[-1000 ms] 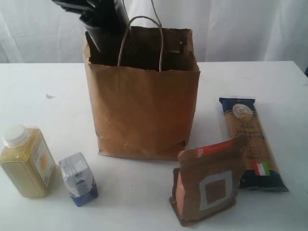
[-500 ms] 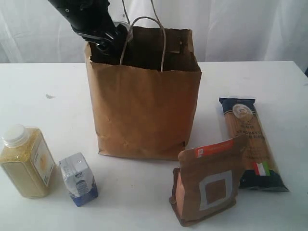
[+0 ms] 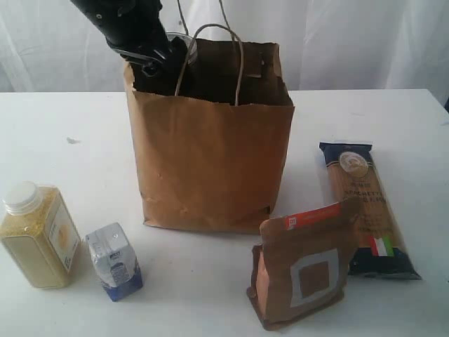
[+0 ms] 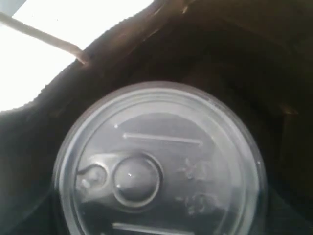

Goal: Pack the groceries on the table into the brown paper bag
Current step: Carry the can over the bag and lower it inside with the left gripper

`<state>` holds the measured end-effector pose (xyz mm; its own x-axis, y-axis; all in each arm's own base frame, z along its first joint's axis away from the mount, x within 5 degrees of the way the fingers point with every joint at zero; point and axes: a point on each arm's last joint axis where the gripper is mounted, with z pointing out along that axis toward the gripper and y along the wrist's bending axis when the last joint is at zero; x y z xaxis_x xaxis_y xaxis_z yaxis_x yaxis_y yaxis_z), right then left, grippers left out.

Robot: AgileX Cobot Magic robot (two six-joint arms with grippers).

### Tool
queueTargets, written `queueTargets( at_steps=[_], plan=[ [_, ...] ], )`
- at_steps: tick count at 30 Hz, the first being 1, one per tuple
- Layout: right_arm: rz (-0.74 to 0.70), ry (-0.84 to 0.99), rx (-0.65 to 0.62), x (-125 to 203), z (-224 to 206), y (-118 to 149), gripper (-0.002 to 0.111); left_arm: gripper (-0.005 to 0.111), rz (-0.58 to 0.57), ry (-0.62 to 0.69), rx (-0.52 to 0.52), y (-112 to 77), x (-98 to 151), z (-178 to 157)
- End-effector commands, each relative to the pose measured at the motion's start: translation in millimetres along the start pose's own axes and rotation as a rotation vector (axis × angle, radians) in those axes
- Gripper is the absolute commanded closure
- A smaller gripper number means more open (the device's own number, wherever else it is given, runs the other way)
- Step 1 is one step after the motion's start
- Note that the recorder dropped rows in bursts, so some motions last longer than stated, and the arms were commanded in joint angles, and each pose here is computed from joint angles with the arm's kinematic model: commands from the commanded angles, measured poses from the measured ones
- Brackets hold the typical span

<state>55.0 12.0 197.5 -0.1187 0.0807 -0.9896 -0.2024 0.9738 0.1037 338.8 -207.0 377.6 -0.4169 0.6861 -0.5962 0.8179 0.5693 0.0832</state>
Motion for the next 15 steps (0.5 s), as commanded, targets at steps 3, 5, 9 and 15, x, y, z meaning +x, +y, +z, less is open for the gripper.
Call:
queueTargets(
  at_steps=[3,5,9,15],
  plan=[
    [0.014,-0.010,0.005,0.4,-0.2,-0.4,0.108,0.022,0.005,-0.062,-0.016,-7.5,-4.4,-30.2],
    [0.014,-0.010,0.005,0.4,-0.2,-0.4,0.108,0.018,0.005,-0.062,-0.016,-7.5,-4.4,-30.2],
    [0.014,-0.010,0.005,0.4,-0.2,-0.4,0.108,0.014,-0.019,-0.057,-0.013,-7.8,-3.9,-30.2],
    [0.014,-0.010,0.005,0.4,-0.2,-0.4,0.108,0.011,-0.021,-0.040,-0.003,-8.7,-2.3,-30.1]
  ],
)
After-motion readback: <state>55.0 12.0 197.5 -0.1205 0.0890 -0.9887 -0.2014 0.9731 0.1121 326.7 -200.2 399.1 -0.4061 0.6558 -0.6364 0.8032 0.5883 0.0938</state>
